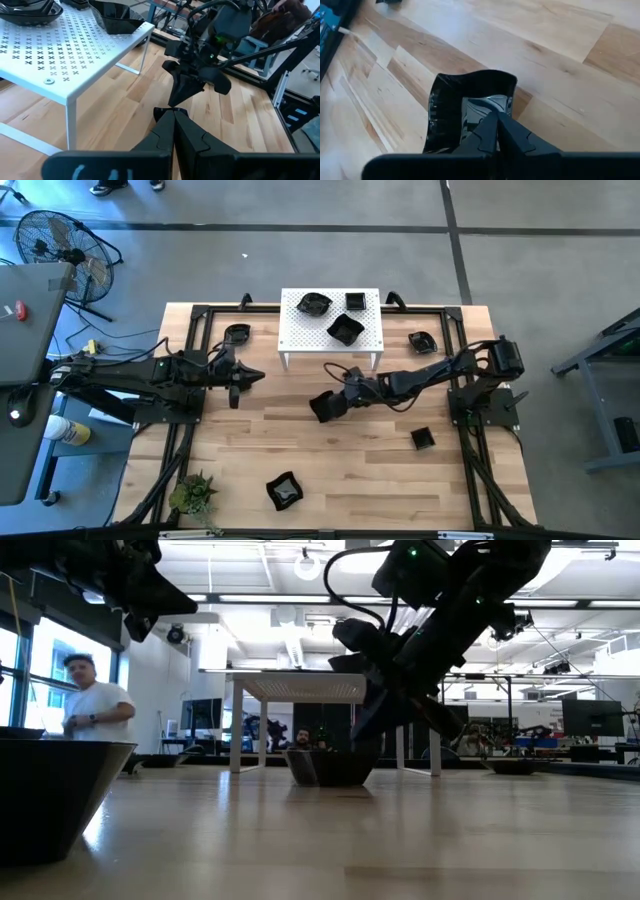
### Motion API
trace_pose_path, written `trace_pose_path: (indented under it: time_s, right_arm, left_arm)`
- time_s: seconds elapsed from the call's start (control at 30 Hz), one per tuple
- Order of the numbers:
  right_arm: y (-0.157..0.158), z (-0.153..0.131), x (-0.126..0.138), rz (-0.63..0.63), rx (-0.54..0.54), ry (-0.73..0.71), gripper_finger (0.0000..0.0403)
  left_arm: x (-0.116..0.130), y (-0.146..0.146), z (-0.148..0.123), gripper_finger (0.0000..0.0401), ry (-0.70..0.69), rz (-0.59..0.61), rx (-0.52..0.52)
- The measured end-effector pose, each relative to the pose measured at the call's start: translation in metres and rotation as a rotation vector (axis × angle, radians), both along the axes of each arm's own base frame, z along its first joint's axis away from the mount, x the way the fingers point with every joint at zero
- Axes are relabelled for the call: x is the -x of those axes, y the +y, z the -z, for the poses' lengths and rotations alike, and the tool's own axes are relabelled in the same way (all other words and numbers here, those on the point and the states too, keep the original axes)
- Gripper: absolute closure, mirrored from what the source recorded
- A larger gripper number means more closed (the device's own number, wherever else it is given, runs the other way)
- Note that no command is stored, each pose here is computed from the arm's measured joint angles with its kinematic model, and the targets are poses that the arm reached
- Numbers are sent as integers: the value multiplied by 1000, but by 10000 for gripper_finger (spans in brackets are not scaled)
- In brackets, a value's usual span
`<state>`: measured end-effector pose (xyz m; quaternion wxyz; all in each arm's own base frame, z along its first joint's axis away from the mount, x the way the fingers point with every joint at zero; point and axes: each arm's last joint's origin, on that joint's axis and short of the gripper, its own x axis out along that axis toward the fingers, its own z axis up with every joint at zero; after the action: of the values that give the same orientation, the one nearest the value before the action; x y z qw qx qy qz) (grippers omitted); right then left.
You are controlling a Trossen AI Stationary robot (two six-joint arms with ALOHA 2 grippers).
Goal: Pick & Place Mini shaped plates
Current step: Stack the distorted square plate on top of the stacked distorted square plate on the shelf
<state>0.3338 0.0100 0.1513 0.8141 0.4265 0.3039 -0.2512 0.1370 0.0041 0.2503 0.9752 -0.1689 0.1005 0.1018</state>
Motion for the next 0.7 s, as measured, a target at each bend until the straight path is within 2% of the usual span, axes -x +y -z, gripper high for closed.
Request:
trace_pose_path:
  time_s: [0.33,0.53,0.7]
  right_arm:
    - [0,3,4,-12,9,55,330]
    - [0,4,4,-57,38,70,339]
    - [1,8,2,-84,17,68,354]
  left_arm:
    - [0,0,0,401,0,-4,-1]
    - [0,0,0,401,-1,-8,5]
    - [0,0,0,401,0,-8,5]
